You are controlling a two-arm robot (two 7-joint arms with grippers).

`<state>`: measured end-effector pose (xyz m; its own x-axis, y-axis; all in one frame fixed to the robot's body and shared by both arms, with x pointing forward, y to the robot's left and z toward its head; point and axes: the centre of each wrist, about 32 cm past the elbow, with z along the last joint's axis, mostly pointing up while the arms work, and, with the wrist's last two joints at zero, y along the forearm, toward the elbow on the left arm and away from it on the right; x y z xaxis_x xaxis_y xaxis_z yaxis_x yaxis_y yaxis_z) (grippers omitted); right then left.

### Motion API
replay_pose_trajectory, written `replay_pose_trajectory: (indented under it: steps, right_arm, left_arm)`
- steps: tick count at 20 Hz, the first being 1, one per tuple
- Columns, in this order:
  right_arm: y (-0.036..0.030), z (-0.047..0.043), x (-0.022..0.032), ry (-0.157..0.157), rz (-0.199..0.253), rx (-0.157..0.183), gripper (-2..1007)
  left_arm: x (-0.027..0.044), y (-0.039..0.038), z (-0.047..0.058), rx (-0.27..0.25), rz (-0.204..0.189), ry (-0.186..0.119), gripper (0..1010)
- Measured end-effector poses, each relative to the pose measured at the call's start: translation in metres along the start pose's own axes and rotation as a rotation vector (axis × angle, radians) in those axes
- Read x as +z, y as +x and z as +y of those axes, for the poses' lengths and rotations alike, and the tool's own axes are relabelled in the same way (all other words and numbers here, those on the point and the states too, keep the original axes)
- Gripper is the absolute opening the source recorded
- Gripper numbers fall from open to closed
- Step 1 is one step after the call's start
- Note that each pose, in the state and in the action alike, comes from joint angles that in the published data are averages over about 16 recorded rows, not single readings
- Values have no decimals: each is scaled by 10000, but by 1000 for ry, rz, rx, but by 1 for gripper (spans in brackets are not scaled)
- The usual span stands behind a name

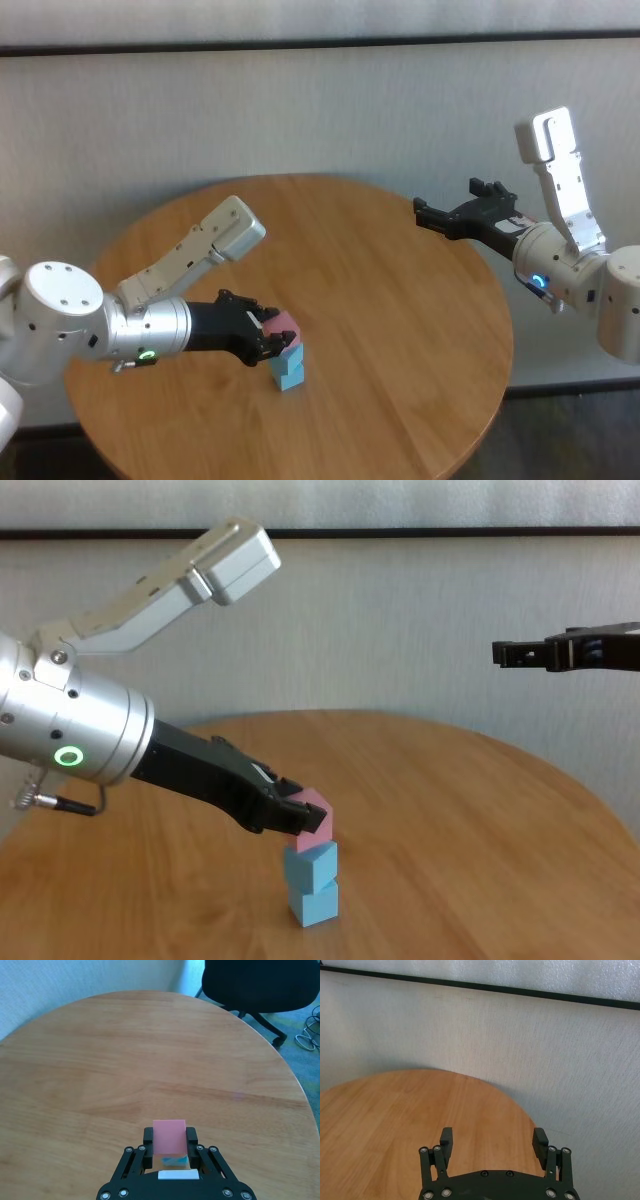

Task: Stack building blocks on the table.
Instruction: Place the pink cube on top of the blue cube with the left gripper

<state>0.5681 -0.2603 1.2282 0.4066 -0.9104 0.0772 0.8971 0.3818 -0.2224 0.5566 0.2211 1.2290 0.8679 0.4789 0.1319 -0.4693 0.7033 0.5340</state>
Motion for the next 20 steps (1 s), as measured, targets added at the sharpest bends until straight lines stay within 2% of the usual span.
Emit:
replay_pose_trajectory:
  steps: [20]
  right_arm:
    - [0, 0, 0, 0, 0, 0, 1004]
  left_arm:
    - [7, 29, -41, -3, -3, 22, 409]
